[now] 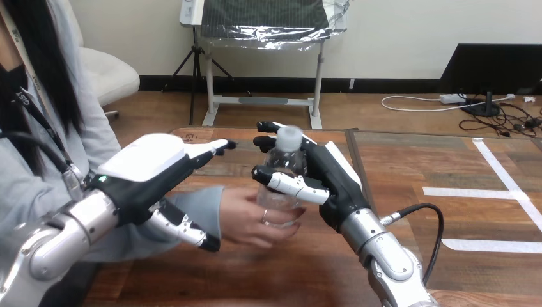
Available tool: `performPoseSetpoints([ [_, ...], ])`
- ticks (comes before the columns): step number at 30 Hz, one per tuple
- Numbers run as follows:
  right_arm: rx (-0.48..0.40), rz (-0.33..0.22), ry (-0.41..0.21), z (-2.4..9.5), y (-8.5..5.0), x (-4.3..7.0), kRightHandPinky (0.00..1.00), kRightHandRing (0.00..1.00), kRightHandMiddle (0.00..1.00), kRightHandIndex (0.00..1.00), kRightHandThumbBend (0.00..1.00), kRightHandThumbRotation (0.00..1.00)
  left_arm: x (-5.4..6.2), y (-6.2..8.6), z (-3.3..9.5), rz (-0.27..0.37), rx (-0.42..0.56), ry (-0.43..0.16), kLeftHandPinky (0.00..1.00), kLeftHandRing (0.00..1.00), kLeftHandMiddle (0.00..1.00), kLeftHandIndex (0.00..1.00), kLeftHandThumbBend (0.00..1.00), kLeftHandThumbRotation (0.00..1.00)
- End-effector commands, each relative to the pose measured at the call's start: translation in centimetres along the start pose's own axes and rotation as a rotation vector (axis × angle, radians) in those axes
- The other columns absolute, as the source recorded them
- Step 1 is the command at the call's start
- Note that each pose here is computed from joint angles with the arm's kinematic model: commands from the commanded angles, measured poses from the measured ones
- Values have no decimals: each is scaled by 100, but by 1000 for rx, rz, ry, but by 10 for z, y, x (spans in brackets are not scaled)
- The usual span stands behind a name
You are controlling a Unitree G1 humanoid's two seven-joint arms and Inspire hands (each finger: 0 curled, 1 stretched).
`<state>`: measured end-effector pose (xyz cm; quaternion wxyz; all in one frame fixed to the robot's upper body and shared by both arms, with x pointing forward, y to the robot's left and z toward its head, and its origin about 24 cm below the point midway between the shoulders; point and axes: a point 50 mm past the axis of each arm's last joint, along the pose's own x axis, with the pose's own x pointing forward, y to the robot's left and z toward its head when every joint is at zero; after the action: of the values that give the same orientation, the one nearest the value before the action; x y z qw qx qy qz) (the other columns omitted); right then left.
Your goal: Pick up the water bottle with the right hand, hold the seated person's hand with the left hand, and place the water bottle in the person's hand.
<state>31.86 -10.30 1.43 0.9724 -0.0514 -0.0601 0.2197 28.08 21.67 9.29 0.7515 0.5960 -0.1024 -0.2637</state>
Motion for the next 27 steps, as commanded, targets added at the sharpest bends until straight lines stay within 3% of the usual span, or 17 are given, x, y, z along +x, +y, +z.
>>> performPoseSetpoints([
  [1,-57,-8,-98,27,-14,17,88,87,82,86,96,51,-4,20,2,76,38,-5,88,95,98,99,100,38],
  [27,-77,-22,-106,27,-24,13,95,95,91,96,100,64,-19,6,-3,97,3,9,94,100,100,100,100,50],
])
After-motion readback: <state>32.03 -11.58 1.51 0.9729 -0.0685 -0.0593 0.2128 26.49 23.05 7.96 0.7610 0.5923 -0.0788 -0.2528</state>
